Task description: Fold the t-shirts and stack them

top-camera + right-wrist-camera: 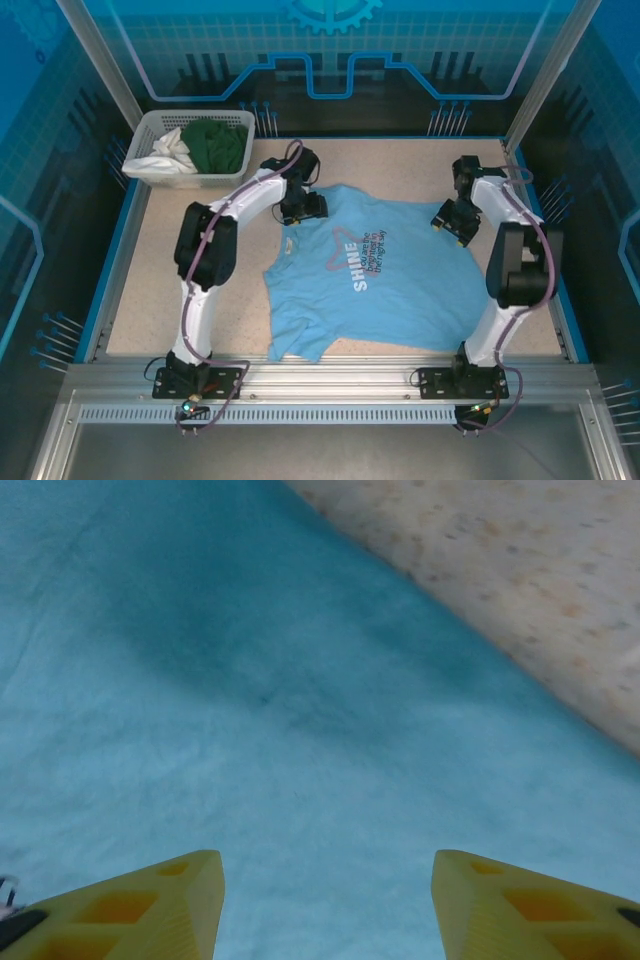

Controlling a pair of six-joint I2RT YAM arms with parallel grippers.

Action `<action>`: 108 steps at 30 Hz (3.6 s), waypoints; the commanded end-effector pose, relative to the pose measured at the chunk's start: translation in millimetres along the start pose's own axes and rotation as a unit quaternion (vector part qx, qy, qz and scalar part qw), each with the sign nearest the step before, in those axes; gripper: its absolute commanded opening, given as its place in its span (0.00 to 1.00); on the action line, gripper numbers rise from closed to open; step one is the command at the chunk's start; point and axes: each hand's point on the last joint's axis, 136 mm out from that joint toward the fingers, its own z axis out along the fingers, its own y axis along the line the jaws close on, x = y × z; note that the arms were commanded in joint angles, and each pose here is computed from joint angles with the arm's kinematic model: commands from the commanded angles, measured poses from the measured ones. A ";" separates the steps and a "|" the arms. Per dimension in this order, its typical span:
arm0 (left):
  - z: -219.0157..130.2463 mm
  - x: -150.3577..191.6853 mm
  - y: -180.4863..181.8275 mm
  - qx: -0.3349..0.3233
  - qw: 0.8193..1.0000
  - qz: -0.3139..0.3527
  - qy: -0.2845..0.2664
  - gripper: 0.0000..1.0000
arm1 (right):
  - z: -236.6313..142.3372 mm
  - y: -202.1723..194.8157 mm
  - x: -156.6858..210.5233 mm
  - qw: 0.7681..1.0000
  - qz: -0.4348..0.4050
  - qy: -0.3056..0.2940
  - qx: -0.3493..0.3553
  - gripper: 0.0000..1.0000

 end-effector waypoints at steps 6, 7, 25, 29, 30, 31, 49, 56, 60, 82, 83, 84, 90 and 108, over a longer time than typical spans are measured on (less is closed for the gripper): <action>51.2 -4.5 15.9 -0.086 0.996 -0.008 0.025 0.67 | 46.1 54.7 2.9 0.998 -0.024 0.052 0.013 0.57; 54.2 -10.5 26.8 -0.101 0.995 -0.017 0.019 0.67 | 51.6 62.3 3.3 0.998 -0.025 0.056 0.010 0.57; -32.1 -117.1 69.5 -0.067 0.991 -0.074 -0.086 0.87 | -38.2 171.6 -80.0 0.983 -0.036 -0.049 -0.173 0.75; -48.4 -87.6 49.9 -0.020 0.993 -0.087 -0.079 0.86 | -35.0 140.1 -107.1 0.985 -0.010 -0.062 -0.158 0.76; -45.9 -74.8 46.3 -0.003 0.993 -0.095 -0.070 0.84 | -27.1 135.8 -111.9 0.986 -0.009 -0.056 -0.157 0.75; -41.9 -60.4 43.6 0.012 0.993 -0.100 -0.058 0.82 | -12.6 133.1 -114.8 0.987 -0.011 -0.042 -0.154 0.73; -8.7 120.7 144.1 -0.117 0.984 -0.119 0.057 0.74 | 63.7 171.8 -94.0 0.984 -0.116 0.004 -0.135 0.53; -10.7 111.7 143.1 -0.119 0.987 -0.101 0.043 0.76 | 62.8 188.5 -75.3 0.976 -0.149 0.018 -0.157 0.45; -12.7 98.3 136.8 -0.117 0.988 -0.093 0.037 0.77 | 58.4 184.9 -71.9 0.979 -0.153 0.006 -0.136 0.17; -7.4 121.2 161.7 -0.091 0.974 -0.204 0.036 0.77 | 27.0 182.2 194.4 0.873 -0.437 -0.169 0.131 0.31; -6.9 122.1 161.8 -0.091 0.974 -0.205 0.037 0.77 | 25.5 181.5 202.7 0.880 -0.433 -0.157 0.115 0.37; -6.4 123.2 162.2 -0.090 0.974 -0.206 0.038 0.77 | 24.3 183.3 211.3 0.889 -0.429 -0.139 0.085 0.42; -4.7 124.3 162.0 -0.087 0.974 -0.207 0.038 0.77 | -28.4 200.2 208.3 0.913 -0.392 -0.091 -0.068 0.56; -29.6 123.6 165.3 -0.105 0.983 -0.149 0.021 0.75 | 1.7 234.3 110.4 0.926 -0.343 -0.015 -0.157 0.34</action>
